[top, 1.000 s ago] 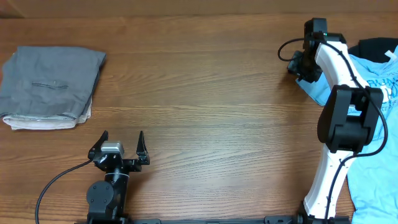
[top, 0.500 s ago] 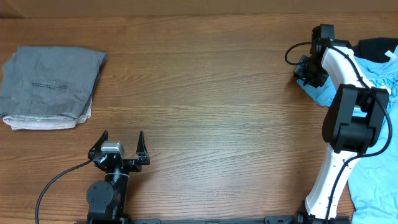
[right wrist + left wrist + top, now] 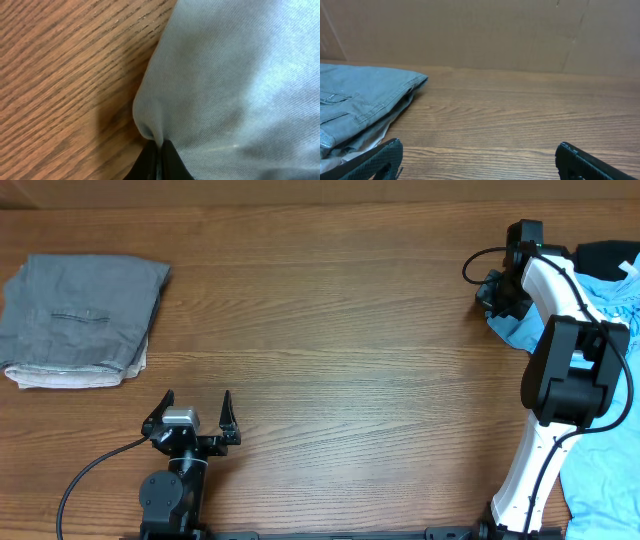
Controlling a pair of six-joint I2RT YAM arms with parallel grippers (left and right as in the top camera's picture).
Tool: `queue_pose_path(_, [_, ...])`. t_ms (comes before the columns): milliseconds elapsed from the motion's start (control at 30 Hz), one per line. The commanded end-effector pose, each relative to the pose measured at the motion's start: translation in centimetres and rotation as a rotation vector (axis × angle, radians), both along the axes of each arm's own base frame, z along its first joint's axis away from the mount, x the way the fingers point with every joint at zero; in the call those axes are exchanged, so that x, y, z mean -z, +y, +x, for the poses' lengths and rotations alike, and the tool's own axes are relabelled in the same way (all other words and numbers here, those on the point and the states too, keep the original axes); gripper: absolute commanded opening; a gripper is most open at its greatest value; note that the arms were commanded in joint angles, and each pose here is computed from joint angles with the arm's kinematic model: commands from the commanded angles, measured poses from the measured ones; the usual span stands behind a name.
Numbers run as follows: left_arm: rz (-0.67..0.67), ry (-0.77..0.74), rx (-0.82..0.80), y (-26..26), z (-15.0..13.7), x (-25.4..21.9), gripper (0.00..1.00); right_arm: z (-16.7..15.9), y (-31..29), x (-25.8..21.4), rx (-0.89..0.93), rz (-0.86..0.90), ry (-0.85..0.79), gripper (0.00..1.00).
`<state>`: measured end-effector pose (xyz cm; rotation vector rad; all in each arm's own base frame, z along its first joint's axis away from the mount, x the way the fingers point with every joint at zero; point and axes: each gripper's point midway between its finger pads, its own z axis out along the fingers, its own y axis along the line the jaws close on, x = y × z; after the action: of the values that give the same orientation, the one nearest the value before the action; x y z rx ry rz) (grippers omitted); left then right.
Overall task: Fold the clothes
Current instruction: 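Lift the grasped T-shirt with the right gripper off the black garment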
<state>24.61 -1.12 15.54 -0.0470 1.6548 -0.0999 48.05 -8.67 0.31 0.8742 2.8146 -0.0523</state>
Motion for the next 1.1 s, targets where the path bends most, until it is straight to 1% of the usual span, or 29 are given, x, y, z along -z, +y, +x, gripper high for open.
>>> queue_pose_path(0, [0.021, -0.010, 0.009, -0.1, 0.0, -0.1, 1.00, -0.2, 1.0, 0.5, -0.004, 0.067, 0.005, 0.04])
queue_pose_path(200, [0.021, -0.010, 0.009, -0.1, 0.0, -0.1, 1.00, 1.0, 1.1, -2.4, -0.002, 0.128, -0.040, 0.04])
queue_pose_path(500, [0.021, -0.010, 0.009, -0.1, 0.0, -0.1, 1.00, 2.3, 1.0, -9.1, -0.012, 0.115, -0.121, 0.04])
queue_pose_path(733, [0.021, -0.010, 0.009, -0.1, 0.0, -0.1, 1.00, 1.9, 1.2, -13.3, -0.018, 0.108, -0.160, 0.04])
queue_pose_path(1067, [0.021, -0.010, 0.009, -0.1, 0.0, -0.1, 1.00, 0.8, 0.1, -20.2, -0.012, 0.076, -0.295, 0.04])
